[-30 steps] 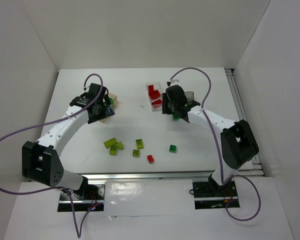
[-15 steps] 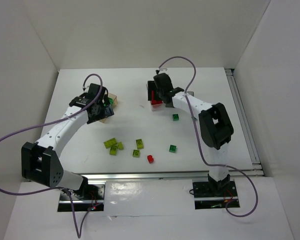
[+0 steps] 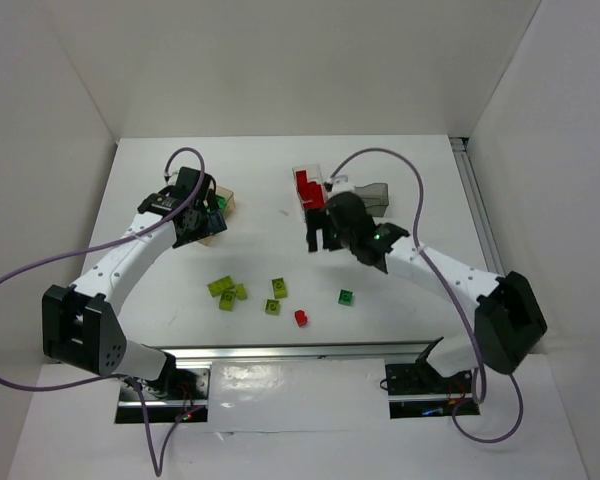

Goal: Sort the legos into containers by color

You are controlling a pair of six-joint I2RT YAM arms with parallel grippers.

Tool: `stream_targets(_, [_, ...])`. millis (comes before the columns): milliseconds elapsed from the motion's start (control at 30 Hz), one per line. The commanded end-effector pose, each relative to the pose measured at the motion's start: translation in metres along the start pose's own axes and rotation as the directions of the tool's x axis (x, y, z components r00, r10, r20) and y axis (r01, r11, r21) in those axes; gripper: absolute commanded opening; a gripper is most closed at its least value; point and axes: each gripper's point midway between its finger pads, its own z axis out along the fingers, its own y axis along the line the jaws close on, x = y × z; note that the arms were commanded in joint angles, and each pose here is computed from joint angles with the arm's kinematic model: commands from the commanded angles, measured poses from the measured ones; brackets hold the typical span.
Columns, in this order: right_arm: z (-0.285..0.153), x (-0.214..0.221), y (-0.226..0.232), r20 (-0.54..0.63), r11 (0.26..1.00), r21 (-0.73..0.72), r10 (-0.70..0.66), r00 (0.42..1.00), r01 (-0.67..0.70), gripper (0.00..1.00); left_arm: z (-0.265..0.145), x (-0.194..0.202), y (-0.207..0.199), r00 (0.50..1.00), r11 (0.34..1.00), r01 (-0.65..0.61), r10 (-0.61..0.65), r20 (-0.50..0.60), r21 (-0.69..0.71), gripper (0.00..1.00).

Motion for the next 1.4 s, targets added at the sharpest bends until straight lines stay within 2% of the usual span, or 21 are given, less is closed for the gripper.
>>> stream_targets(0, [-0.034,0.073,0.037,-0.163,0.986,-0.146,-0.109,0.981,0.085,0.92,-0.012,-0.015,-0.002,0.999,1.0,0.011,-0.011,0.053,0.01,0.91])
stream_targets(67, [-0.047,0.09,0.054,-0.183,0.975,-0.205,-0.126,0.975,0.088,0.97,-0.012,-0.015,-0.002,0.999,1.0,0.002,-0.002,0.053,0.01,0.91])
stream_targets(200, [-0.064,0.137,0.084,-0.251,0.948,-0.297,-0.197,0.948,0.119,0.99,-0.017,-0.016,-0.001,0.998,1.0,0.004,-0.005,0.06,0.015,0.91])
stream_targets(400, [-0.06,0.172,0.088,-0.33,0.959,-0.249,-0.214,0.919,0.134,0.93,-0.02,-0.018,-0.001,0.998,1.0,0.007,-0.008,0.067,0.02,0.91])
stream_targets(533, [-0.053,0.186,0.092,-0.355,0.954,-0.265,-0.229,0.906,0.138,0.85,-0.019,-0.01,0.0,0.999,1.0,0.003,-0.004,0.048,0.03,0.91])
stream_targets(567, [-0.051,0.189,0.091,-0.364,0.955,-0.26,-0.233,0.902,0.142,0.79,-0.019,-0.01,0.0,0.999,1.0,0.003,-0.004,0.048,0.03,0.91])
stream_targets(667, [-0.044,0.2,0.088,-0.39,0.957,-0.245,-0.242,0.889,0.153,0.74,-0.016,-0.008,-0.001,0.999,0.999,0.0,-0.001,0.035,0.032,0.91])
stream_targets(767, [-0.038,0.204,0.094,-0.392,0.955,-0.251,-0.25,0.885,0.159,0.64,-0.017,-0.008,-0.001,0.999,0.999,0.003,-0.004,0.042,0.038,0.91])
stream_targets(833, [-0.035,0.203,0.098,-0.393,0.955,-0.25,-0.251,0.885,0.16,0.53,-0.015,-0.005,0.001,0.999,0.999,0.0,-0.001,0.035,0.032,0.91])
stream_targets(933, [-0.03,0.203,0.09,-0.391,0.96,-0.198,-0.264,0.882,0.2,0.41,-0.015,-0.006,0.002,0.999,1.0,0.0,-0.001,0.041,0.024,0.91])
stream_targets(967, [-0.031,0.195,0.091,-0.372,0.962,-0.186,-0.26,0.891,0.203,0.36,-0.018,-0.007,0.002,0.999,1.0,0.003,-0.004,0.048,0.029,0.91])
stream_targets(1133, [-0.032,0.128,0.081,-0.214,0.976,-0.051,-0.216,0.953,0.21,0.34,-0.014,-0.002,0.002,0.999,0.999,0.011,-0.012,0.037,0.032,0.89])
stream_targets(1167, [-0.027,0.097,0.079,-0.168,0.987,-0.018,-0.163,0.972,0.162,0.34,-0.014,0.001,0.004,0.999,1.0,0.01,-0.01,0.032,0.029,0.88])
stream_targets(1233, [-0.016,0.075,0.068,-0.147,0.987,0.03,-0.151,0.977,0.157,0.34,-0.012,0.002,0.004,0.999,0.999,0.01,-0.011,0.035,0.031,0.88])
stream_targets(1367, [0.018,0.014,0.036,-0.046,0.989,0.13,-0.059,0.997,0.065,0.34,-0.016,-0.002,0.003,0.999,0.999,0.015,-0.017,0.048,0.041,0.88])
